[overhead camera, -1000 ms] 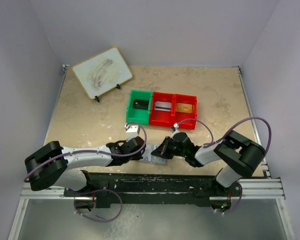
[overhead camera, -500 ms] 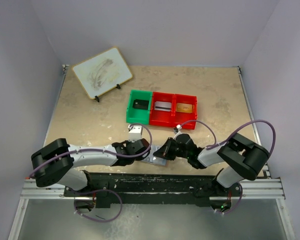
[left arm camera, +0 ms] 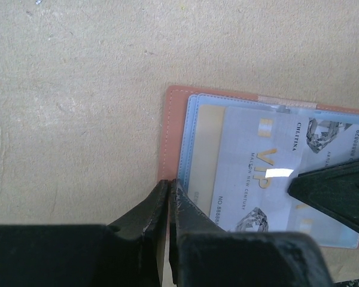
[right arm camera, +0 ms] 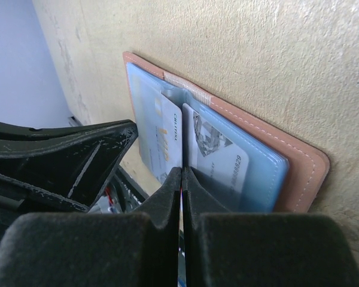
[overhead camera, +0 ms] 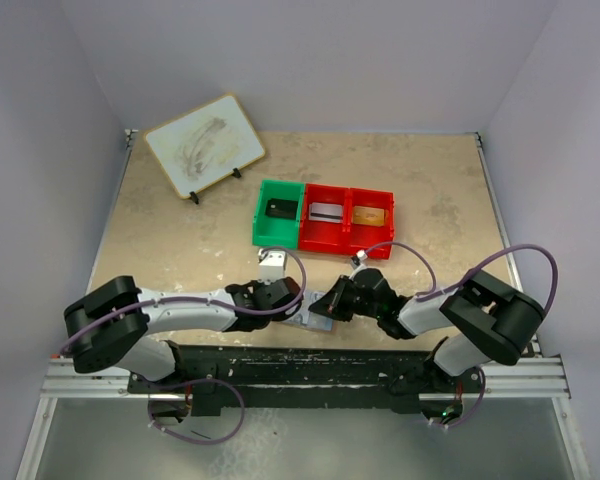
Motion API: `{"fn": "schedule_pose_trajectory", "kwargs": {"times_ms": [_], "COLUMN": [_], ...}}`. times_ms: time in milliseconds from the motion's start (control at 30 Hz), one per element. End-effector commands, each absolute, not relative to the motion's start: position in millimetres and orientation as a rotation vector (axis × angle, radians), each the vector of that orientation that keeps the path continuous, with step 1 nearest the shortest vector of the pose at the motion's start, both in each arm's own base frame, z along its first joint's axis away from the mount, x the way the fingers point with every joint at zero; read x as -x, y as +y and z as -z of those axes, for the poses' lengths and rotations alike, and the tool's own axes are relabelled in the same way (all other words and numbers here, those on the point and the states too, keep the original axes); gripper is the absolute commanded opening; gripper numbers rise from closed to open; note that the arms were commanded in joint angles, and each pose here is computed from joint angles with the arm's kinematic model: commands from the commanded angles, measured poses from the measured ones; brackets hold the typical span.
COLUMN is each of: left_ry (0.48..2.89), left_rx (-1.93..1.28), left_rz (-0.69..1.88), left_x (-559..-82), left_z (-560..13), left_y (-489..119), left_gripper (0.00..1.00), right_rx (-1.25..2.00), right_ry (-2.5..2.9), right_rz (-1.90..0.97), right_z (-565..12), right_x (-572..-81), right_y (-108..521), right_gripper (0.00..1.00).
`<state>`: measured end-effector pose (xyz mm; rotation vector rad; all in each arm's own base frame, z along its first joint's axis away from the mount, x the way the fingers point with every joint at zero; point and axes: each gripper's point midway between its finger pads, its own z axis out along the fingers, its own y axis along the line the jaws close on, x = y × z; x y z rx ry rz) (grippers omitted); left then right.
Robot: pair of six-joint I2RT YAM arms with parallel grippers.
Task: Take the credit cards out of the card holder
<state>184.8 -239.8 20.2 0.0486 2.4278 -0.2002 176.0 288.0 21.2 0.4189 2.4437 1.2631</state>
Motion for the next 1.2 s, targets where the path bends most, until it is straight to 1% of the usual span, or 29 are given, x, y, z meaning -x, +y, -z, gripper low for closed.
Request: {"fn": "schedule_pose_trajectory", "kwargs": {"times_ms": [0, 200, 333, 400, 533, 767, 933, 1033, 1167], "left_ry": [2.392, 2.305, 2.317, 2.353, 2.409, 2.443, 2.465, 2.462, 2.457], "left_rx": [-0.02, -0.028, -0.08, -0.078, -0.065, -0.083, -0.087, -0.086, -0.083], "left_rz": [0.25, 0.494, 0.601, 0.564, 0.411, 0.364, 0.358, 0.36, 0.367], "left_x": [-187.3, -190.5, -185.5, -184.6, -187.3, -181.0, -175.5, -175.0, -176.0], "left_z": [-36.9, -77.0, -76.7, -66.0, -46.2, -30.1, -23.7, -23.8, -25.5], "left_y": [-242.0, -272.7, -294.4, -294.6, -282.1, -271.4, -265.8, -264.3, -266.0], "left_gripper": [0.03, 0.13, 0.15, 0.15, 0.12, 0.1, 0.09, 0.09, 0.08], "right_rx": [-0.441, -0.44, -0.441, -0.438, -0.447, -0.438, -0.405, -0.417, -0.404], "right_ry": [2.427, 2.44, 2.435, 2.431, 2.426, 2.427, 2.398, 2.399, 2.414], "right_rz": [-1.241, -1.232, -1.239, -1.242, -1.248, -1.267, -1.297, -1.293, -1.306], "right_z": [-21.6, -17.9, -18.9, -20.0, -20.0, -20.0, -24.7, -23.3, -17.8], "right_x": [-182.7, -181.9, -181.9, -182.2, -181.6, -181.0, -182.0, -183.9, -184.1], "right_y": [286.2, 286.0, 286.3, 286.6, 285.3, 288.0, 290.8, 291.8, 296.9], "right_gripper": [0.0, 0.0, 0.0, 0.01, 0.02, 0.03, 0.11, 0.2, 0.23]}}
